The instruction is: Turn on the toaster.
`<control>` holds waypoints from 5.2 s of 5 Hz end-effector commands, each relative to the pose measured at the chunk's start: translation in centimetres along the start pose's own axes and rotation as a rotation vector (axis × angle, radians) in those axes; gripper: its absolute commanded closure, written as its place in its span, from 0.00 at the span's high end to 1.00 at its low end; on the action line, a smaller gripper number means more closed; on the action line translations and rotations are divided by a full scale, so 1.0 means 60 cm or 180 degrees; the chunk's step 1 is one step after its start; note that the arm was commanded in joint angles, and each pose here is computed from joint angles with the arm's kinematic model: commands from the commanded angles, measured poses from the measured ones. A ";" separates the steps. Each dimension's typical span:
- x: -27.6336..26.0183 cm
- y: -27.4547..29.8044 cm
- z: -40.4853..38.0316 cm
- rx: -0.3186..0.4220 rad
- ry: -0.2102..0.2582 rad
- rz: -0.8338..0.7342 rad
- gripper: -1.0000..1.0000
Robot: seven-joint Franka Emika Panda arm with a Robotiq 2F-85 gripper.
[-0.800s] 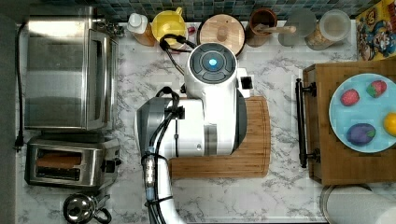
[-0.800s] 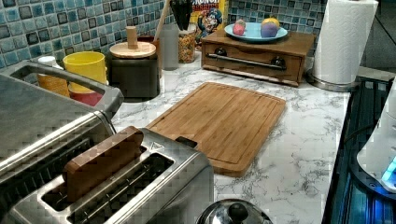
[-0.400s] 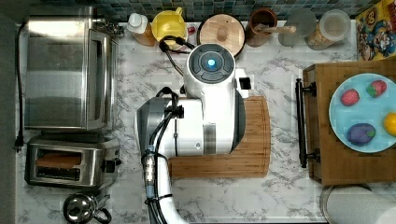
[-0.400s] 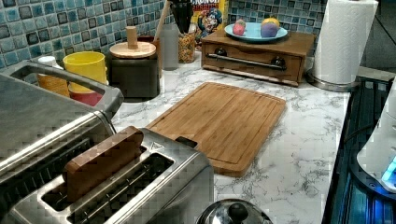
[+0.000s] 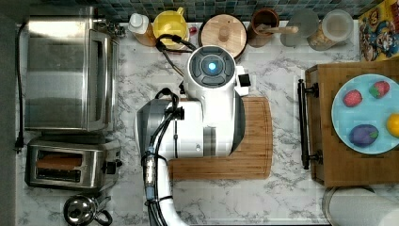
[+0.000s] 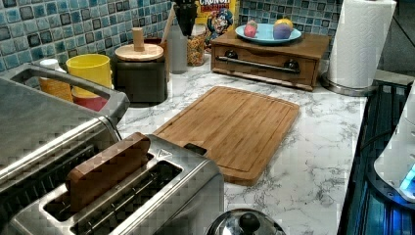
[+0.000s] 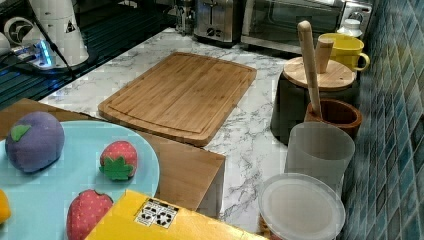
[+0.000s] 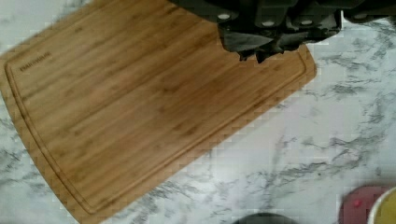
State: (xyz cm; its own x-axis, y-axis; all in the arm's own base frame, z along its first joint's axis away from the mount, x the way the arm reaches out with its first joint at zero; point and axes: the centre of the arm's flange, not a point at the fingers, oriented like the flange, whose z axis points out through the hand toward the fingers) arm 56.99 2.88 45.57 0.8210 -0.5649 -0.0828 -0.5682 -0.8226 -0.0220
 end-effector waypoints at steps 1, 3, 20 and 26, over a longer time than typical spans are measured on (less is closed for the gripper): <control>-0.212 -0.123 0.012 0.0130 0.0003 -0.1290 0.00; -0.279 -0.139 0.008 0.0306 0.0093 -0.1607 0.00; -0.438 -0.216 0.220 0.0293 -0.0452 -0.1751 0.00; -0.442 -0.109 0.425 -0.0260 -0.1312 -0.1557 0.00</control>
State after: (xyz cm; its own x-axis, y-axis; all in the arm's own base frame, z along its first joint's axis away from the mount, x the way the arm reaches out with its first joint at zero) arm 42.69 29.18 31.12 0.9616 0.0298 -0.2730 -0.0205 -0.9835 -0.1796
